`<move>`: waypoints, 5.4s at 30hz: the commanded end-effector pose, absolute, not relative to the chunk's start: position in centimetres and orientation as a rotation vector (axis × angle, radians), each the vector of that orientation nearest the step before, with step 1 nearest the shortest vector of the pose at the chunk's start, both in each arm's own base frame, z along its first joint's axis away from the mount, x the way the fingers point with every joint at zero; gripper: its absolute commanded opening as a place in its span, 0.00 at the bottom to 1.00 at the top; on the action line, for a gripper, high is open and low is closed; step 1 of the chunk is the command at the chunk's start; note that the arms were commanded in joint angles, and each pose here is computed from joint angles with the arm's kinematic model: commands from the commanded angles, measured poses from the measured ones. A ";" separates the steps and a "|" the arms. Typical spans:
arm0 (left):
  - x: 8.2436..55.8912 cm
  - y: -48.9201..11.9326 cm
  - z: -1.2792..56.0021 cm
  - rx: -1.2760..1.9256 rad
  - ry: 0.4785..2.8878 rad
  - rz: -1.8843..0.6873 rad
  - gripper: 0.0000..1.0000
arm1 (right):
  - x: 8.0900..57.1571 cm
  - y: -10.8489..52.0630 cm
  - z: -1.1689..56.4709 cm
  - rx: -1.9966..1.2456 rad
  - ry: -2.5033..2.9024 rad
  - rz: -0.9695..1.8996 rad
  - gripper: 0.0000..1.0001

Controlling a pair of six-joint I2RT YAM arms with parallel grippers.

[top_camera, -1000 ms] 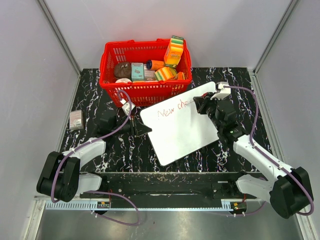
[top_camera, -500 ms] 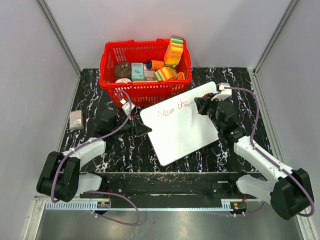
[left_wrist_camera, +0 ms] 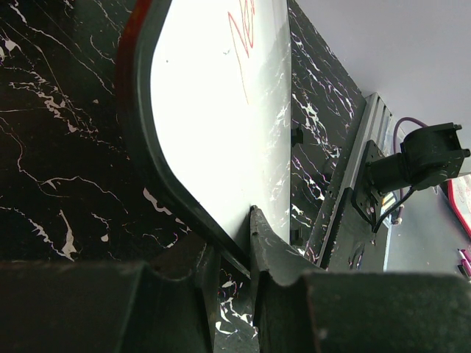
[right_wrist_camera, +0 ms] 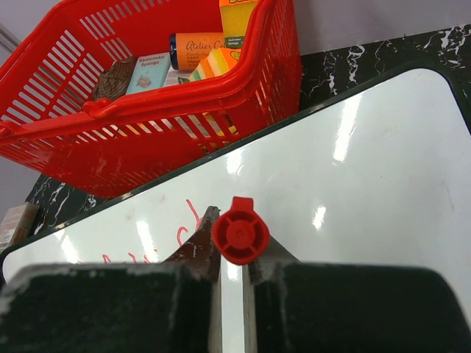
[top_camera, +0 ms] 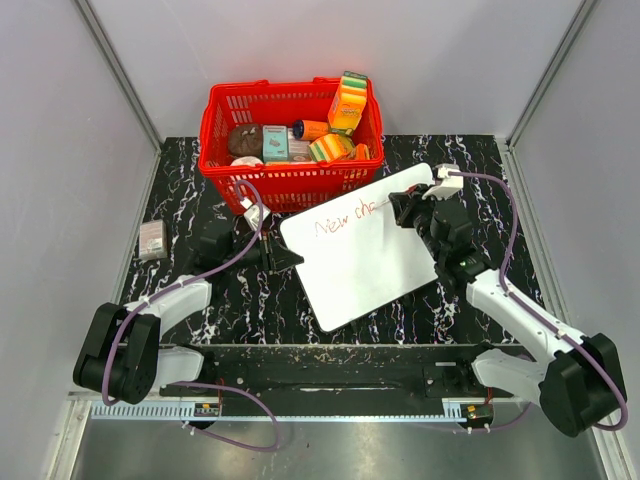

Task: Write a sentence on the whiteboard
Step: Write on the whiteboard with the whiteboard marker without the cap.

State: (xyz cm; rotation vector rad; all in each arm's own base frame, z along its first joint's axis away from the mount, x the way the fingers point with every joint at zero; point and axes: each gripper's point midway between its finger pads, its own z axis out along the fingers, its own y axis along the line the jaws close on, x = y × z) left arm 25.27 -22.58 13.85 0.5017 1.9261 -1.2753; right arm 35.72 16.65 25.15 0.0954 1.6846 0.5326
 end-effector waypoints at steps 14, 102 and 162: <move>24.6 -22.8 11.6 0.656 1.920 -1.194 0.00 | 37.4 16.1 28.6 0.132 1.601 0.516 0.00; 24.5 -22.9 11.6 0.660 1.924 -1.191 0.00 | 36.7 15.3 25.9 0.153 1.674 0.501 0.00; 24.5 -23.0 11.5 0.664 1.927 -1.190 0.00 | 38.5 13.8 26.9 0.216 1.653 0.434 0.00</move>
